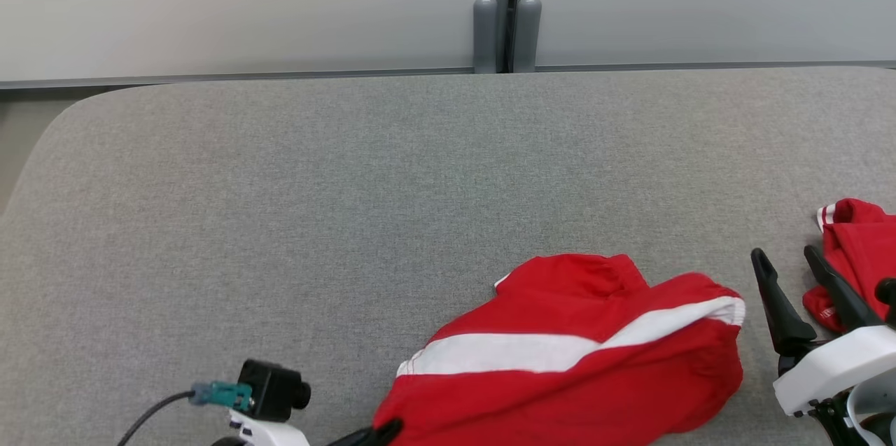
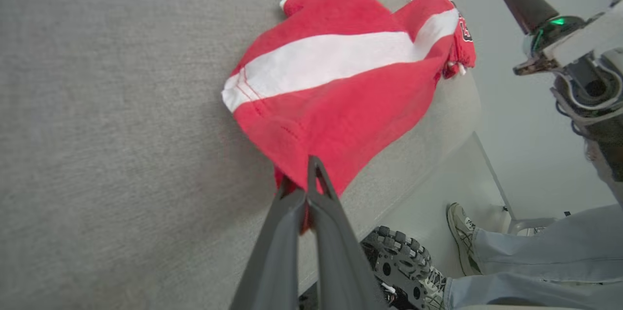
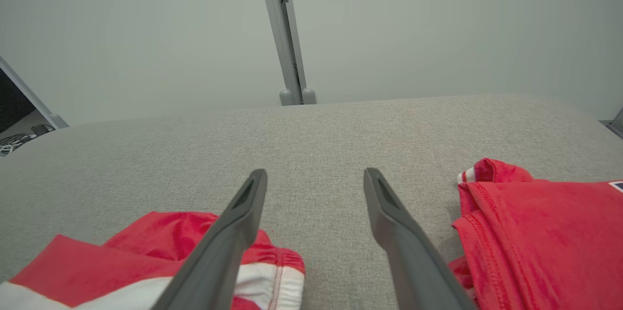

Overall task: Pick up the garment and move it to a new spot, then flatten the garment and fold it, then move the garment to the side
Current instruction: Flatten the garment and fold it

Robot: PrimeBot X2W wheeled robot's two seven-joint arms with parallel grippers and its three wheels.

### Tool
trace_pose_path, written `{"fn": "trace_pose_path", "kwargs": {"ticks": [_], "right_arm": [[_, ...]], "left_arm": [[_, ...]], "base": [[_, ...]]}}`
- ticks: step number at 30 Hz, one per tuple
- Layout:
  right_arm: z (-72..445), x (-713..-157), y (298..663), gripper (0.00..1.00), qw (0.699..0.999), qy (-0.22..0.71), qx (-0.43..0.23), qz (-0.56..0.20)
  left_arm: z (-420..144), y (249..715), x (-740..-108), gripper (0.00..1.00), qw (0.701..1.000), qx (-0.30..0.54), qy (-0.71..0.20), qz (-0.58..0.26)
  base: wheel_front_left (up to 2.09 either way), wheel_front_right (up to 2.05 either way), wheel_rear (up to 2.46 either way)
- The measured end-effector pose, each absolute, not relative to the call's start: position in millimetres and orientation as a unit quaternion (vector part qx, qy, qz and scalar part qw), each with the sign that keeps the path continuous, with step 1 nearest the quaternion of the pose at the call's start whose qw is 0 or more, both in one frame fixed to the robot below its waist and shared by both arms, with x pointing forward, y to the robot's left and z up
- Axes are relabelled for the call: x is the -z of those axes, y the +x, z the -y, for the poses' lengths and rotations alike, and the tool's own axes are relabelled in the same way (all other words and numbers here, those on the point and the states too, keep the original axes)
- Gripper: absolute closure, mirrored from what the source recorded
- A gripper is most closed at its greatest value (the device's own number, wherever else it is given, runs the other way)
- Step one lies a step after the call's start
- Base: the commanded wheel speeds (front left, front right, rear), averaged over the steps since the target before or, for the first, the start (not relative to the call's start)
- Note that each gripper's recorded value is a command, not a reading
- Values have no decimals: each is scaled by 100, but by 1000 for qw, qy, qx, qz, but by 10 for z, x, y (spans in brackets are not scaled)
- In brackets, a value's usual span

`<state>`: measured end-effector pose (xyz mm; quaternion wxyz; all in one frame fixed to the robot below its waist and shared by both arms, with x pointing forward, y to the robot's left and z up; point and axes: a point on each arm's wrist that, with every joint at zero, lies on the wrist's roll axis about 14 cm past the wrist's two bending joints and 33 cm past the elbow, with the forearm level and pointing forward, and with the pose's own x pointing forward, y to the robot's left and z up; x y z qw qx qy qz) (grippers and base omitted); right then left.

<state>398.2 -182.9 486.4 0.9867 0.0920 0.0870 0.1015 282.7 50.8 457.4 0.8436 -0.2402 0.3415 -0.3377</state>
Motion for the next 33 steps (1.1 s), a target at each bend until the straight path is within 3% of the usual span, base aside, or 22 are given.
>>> {"fn": "trace_pose_path", "kwargs": {"ticks": [6, 7, 8, 21, 24, 33], "right_arm": [[1804, -4864, 3996, 0, 986, 91, -106, -90], [1798, -4864, 3989, 0, 986, 91, -106, -91], [1802, -4866, 3986, 0, 986, 92, -105, -91], [1900, -4917, 3881, 0, 988, 94, -89, -82], [1901, -4896, 3885, 0, 988, 95, -88, -85], [1917, -4888, 3932, 0, 988, 90, -87, -88]], "left_arm": [[-687, 2711, -4010, 100, 842, 277, -229, -403], [-744, 2704, -3874, 58, 845, 263, -214, -413], [-761, 2708, -3836, 0, 847, 259, -210, -414], [-790, 3261, -4571, 0, 900, 283, -188, -272], [-662, 3282, -4527, 0, 893, 309, -161, -285], [-105, 3353, -4234, 0, 827, 418, -52, -373]], "base": [[0, 0, 0], [0, 0, 0], [0, 0, 0], [0, 0, 0], [0, 0, 0], [0, 0, 0]]}}
